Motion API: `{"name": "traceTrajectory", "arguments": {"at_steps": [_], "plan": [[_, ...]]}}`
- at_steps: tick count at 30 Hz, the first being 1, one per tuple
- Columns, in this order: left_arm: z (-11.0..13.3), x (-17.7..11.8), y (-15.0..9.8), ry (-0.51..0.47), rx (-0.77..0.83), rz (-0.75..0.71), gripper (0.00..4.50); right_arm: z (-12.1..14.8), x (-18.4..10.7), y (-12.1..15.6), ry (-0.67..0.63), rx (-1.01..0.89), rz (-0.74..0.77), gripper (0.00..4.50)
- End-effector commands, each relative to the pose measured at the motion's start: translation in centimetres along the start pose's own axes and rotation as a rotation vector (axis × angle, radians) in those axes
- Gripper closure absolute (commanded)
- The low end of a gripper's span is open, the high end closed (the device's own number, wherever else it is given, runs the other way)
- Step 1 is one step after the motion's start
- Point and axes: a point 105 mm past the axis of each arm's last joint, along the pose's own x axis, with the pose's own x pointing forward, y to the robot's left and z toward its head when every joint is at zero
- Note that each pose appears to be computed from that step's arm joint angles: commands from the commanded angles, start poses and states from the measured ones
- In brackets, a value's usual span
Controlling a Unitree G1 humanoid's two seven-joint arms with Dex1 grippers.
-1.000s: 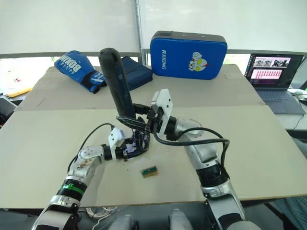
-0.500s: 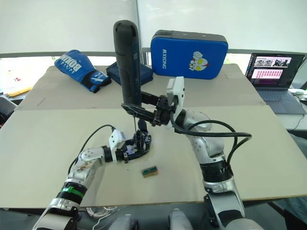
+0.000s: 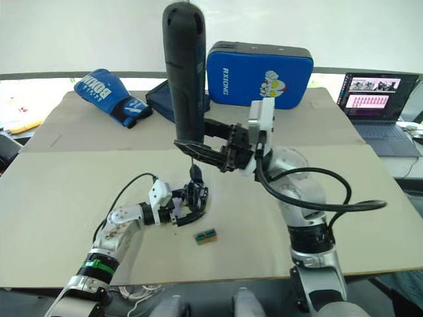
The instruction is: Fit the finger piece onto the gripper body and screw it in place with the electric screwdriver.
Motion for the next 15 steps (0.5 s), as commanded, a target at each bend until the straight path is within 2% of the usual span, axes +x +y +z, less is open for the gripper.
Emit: {"name": "traceTrajectory", "arguments": {"at_steps": [1,8,12,15], "plan": [[-0.6,-2.3,0.3,0.034,-0.016,0.02,0.03,3.3,-1.5,0.5,-0.021,-0.079,0.003,2.59],[0.8,-8.8,0.6,0.031,-0.028,-0.005,0.03,4.6,-7.3,0.1,0.134,-0.141,-0.183,2.59],[1.7,-13.3,1.5,0.071,0.074,0.006,0.03,4.3,-11.7,1.1,0.27,-0.156,-0.294,2.59],[1.4,-15.5,1.3,0.11,0.104,-0.017,0.03,3.6,-14.1,2.0,0.356,-0.157,-0.335,2.59]]}}
